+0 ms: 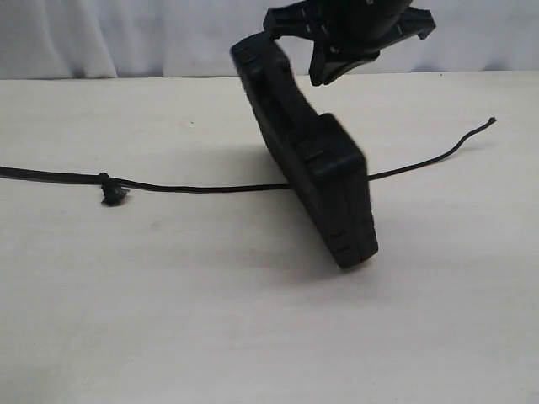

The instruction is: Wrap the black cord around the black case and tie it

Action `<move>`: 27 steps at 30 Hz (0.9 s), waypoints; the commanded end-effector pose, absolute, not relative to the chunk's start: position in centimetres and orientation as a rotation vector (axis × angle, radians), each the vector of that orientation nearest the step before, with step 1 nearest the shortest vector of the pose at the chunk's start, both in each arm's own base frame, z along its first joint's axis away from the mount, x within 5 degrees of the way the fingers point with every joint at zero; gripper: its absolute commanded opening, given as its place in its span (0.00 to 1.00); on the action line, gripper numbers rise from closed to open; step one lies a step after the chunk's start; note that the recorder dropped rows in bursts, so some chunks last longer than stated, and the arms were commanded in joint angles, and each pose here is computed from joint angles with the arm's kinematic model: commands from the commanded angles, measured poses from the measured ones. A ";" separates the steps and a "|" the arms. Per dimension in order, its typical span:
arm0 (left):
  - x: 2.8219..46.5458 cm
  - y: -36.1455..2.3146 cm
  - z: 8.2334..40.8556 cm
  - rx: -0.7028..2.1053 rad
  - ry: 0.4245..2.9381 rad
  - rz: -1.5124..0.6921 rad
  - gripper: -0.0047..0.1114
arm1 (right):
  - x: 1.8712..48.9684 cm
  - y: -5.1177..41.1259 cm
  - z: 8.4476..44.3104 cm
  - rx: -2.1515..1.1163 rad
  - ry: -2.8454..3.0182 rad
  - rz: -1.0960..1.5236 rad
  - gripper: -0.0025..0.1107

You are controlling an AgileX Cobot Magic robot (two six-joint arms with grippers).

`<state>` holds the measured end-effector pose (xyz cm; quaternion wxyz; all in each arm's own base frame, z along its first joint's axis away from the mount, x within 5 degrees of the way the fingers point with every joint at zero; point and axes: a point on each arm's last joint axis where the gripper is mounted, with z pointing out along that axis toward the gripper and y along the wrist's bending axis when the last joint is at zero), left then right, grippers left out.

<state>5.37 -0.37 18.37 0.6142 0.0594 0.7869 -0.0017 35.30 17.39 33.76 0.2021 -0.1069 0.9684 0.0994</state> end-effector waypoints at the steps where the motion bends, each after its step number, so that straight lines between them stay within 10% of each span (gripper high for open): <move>1: 5.4 -0.4 18.4 0.128 1.802 -0.010 0.04 | 35.4 16.6 32.9 -0.279 2.723 0.359 0.06; 11: 5.4 -0.4 18.4 0.128 1.802 -0.010 0.04 | 34.2 18.8 30.9 -0.600 2.635 0.218 0.07; 16: 5.4 -0.4 18.4 0.128 1.802 -0.010 0.04 | 31.1 23.5 31.3 -0.749 2.554 0.168 0.26; 20: 5.4 -0.4 18.4 0.128 1.802 -0.010 0.04 | 28.5 27.5 28.5 -0.815 2.643 0.230 0.42; 27: 5.4 -0.4 18.4 0.128 1.802 -0.010 0.04 | 23.6 37.6 21.3 -0.852 2.477 -0.119 0.42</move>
